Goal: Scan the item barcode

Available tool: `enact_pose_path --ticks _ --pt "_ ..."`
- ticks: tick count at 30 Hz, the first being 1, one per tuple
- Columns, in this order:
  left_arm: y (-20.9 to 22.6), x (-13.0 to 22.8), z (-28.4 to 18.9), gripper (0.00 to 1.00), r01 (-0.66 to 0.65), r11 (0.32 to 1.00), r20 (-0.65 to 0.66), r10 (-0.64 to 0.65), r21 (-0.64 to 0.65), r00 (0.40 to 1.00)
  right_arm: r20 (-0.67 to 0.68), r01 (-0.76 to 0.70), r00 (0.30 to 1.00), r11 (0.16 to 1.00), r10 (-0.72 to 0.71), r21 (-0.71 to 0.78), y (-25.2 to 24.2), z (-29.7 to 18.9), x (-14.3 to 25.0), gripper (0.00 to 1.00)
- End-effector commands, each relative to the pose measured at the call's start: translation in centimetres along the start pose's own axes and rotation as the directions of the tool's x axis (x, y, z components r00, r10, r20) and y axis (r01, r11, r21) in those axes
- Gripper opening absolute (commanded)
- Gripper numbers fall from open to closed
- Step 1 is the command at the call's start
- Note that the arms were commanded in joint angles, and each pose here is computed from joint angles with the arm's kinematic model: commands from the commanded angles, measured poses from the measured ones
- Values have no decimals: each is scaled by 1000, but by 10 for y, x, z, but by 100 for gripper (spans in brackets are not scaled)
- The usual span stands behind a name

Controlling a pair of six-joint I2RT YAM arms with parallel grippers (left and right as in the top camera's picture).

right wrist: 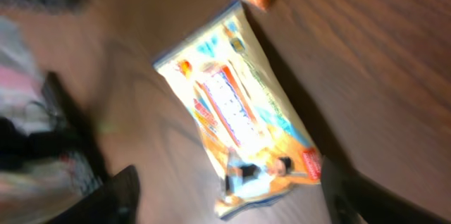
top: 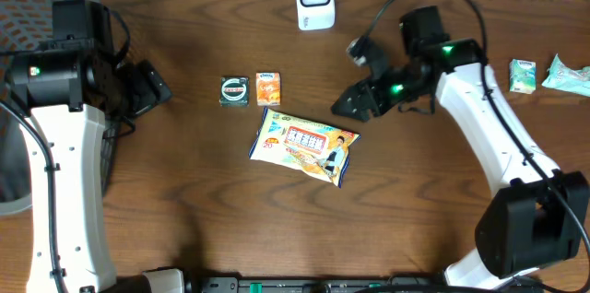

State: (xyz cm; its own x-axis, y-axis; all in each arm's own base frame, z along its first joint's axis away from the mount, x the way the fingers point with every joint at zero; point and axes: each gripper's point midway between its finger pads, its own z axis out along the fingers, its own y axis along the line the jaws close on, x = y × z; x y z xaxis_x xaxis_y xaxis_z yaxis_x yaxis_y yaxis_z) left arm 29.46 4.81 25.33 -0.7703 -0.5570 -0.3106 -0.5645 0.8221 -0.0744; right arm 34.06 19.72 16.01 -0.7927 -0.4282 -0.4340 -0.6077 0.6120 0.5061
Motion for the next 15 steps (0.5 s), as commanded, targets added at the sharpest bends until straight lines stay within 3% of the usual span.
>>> enact_pose_path --ticks 1,2,10,15 --pt "2 1 3 98 6 1000 -9 -6 -12 1000 -137 50 990 982 -25 182 -13 16 19 95" --pt "2 0 3 98 6 1000 -9 -6 -12 1000 -153 63 988 978 -33 197 -11 19 21 99" --pt "2 0 3 97 6 1000 -9 -6 -12 1000 -249 64 968 909 45 412 -17 40 40 99" --pt "2 0 3 98 6 1000 -9 -6 -12 1000 -312 198 950 783 -4 590 -17 54 50 99"
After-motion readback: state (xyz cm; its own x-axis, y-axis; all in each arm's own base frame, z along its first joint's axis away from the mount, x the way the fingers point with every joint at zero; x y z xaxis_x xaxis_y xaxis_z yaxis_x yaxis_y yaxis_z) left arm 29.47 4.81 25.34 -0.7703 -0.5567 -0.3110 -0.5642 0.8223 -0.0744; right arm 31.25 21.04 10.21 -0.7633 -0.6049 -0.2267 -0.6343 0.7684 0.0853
